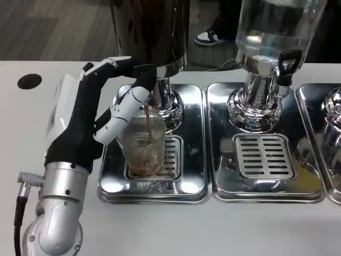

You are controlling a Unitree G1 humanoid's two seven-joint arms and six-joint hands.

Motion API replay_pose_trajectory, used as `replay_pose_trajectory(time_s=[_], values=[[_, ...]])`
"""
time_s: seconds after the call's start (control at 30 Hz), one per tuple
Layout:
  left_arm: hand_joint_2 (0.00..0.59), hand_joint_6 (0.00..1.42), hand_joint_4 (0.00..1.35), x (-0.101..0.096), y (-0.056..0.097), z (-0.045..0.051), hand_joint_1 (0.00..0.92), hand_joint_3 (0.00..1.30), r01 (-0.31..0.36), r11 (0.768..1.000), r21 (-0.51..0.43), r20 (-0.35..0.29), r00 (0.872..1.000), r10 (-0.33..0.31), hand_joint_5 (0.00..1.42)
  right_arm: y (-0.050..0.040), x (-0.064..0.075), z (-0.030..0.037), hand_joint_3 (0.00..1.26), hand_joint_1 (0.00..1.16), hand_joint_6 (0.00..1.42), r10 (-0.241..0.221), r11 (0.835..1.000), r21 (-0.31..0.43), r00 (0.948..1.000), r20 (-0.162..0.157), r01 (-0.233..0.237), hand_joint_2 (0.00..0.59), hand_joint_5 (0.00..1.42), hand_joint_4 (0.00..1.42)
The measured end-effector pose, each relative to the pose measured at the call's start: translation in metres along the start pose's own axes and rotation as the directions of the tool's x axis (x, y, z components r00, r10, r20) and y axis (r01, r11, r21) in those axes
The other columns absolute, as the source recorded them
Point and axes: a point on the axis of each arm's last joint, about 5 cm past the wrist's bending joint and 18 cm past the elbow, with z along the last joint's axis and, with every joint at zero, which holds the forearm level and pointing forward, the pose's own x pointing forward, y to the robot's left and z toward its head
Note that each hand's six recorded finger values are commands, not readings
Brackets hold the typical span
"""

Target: Grasp the cup under the faucet to collect the drink, then remove the cup.

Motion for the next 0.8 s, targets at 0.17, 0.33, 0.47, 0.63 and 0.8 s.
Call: replay_pose_trajectory(time_s=[0.17, 0.33, 0.47, 0.63, 0.8], values=[[0.093, 0.00, 0.44, -0.0002, -0.0001, 0.0000, 0.057, 0.48, -0.001, 1.000, -0.001, 0.001, 1.000, 0.001, 0.21, -0.0002, 0.0010, 0.0010, 0.41, 0.72, 0.20, 0.001, 1.000, 0.000, 1.0000, 0.008, -0.001, 0.546, 0.31, 0.37], [0.094, 0.00, 0.46, -0.0004, -0.0003, -0.0001, 0.057, 0.48, -0.003, 1.000, -0.003, 0.000, 1.000, 0.003, 0.22, -0.0001, 0.0011, 0.0013, 0.41, 0.72, 0.20, 0.002, 1.000, 0.000, 1.0000, 0.010, -0.002, 0.546, 0.31, 0.37], [0.095, 0.00, 0.46, -0.0010, -0.0007, -0.0002, 0.058, 0.48, -0.006, 1.000, -0.005, 0.001, 1.000, 0.006, 0.22, -0.0001, 0.0011, 0.0013, 0.41, 0.72, 0.20, 0.002, 1.000, 0.000, 1.0000, 0.009, -0.002, 0.546, 0.31, 0.37], [0.098, 0.00, 0.46, -0.0021, -0.0023, -0.0003, 0.059, 0.48, -0.013, 1.000, -0.017, -0.001, 1.000, 0.013, 0.22, -0.0001, 0.0011, 0.0013, 0.41, 0.72, 0.20, 0.002, 1.000, 0.000, 1.0000, 0.009, -0.002, 0.546, 0.31, 0.37], [0.099, 0.00, 0.46, -0.0025, -0.0023, -0.0004, 0.060, 0.48, -0.015, 1.000, -0.019, -0.002, 1.000, 0.015, 0.23, -0.0005, 0.0010, 0.0012, 0.41, 0.72, 0.20, 0.001, 1.000, -0.002, 1.0000, 0.009, -0.001, 0.546, 0.31, 0.37]])
